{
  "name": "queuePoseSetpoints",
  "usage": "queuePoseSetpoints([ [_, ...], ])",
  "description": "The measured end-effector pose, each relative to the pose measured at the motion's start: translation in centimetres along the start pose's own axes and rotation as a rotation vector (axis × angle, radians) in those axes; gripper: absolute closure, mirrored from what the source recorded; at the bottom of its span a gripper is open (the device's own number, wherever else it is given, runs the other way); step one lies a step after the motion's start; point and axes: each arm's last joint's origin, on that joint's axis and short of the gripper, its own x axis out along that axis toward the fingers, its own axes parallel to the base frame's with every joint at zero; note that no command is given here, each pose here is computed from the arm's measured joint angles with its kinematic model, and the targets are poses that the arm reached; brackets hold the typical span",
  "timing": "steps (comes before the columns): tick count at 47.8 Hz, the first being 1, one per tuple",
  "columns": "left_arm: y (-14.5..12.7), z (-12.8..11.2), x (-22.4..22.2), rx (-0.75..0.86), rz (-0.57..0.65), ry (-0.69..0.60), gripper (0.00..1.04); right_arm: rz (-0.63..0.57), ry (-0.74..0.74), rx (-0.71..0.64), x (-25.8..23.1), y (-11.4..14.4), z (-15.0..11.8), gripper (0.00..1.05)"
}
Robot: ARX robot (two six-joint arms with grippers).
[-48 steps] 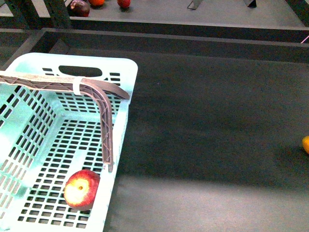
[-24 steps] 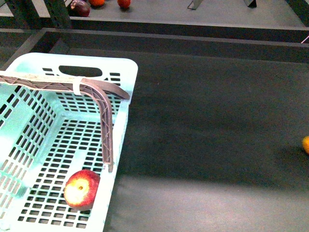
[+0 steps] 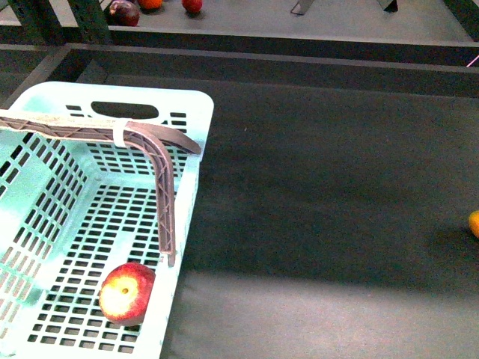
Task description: Pick apple with right arm and hold basket with left
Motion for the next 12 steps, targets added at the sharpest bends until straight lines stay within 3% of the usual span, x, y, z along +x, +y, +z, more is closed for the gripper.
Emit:
queuePoseSetpoints([
  [8,0.00,0.00,0.00,0.000,0.000,0.000,0.06,0.000,0.000,0.000,0.00,0.00,0.00,0.09],
  [12,0.00,0.00,0.00,0.002,0.000,0.000,0.07,0.000,0.000,0.000,0.00,0.00,0.00,0.09],
])
